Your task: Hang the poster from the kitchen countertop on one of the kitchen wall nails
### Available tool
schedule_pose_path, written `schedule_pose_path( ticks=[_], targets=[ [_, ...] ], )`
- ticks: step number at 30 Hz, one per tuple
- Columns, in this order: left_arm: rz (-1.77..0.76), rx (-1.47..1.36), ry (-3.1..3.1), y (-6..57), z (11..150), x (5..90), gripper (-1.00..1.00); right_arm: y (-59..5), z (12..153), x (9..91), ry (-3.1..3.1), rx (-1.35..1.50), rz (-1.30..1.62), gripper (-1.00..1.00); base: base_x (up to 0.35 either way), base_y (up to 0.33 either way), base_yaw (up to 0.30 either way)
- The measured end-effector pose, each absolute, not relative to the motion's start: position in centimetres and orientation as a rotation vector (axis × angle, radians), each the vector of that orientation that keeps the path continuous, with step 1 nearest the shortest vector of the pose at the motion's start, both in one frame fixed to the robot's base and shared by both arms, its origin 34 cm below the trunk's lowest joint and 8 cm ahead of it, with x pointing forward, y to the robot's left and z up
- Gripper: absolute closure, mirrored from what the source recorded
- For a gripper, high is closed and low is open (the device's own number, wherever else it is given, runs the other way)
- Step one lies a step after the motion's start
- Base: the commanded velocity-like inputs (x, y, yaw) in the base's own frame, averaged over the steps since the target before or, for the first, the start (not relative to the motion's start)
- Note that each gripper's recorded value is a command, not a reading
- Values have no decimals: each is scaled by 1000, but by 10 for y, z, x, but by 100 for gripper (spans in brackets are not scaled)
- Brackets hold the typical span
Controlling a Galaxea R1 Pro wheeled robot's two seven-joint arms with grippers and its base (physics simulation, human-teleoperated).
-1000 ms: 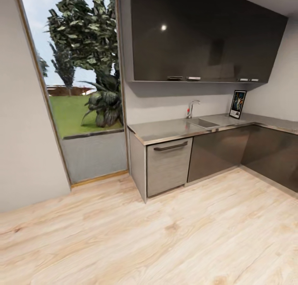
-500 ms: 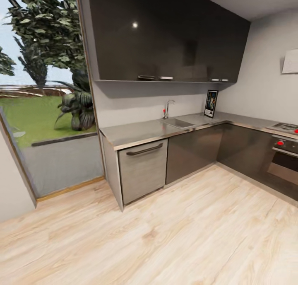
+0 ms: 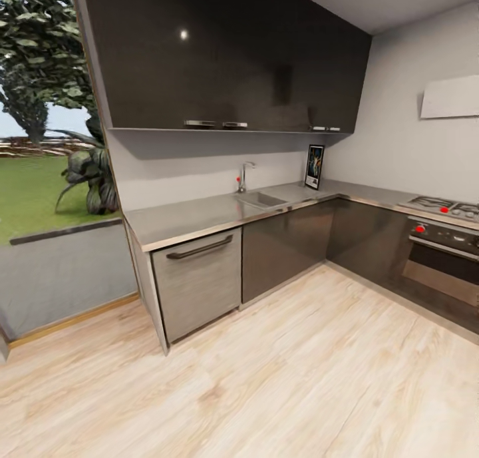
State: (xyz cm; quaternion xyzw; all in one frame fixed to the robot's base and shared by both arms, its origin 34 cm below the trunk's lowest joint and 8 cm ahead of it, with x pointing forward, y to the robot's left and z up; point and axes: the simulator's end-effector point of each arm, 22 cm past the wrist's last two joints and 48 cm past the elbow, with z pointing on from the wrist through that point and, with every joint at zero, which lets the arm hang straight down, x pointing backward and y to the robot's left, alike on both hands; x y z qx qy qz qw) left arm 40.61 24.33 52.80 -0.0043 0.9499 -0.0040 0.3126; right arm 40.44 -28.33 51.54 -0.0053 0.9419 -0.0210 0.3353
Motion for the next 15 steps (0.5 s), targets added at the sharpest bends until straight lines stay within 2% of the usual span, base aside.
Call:
schedule_pose_path(
  ticks=[15],
  targets=[
    [-8,-10,2506,244,528,406,-100,-284,513,401,2465,-15,-56,-100,243,-259,-2]
  ],
)
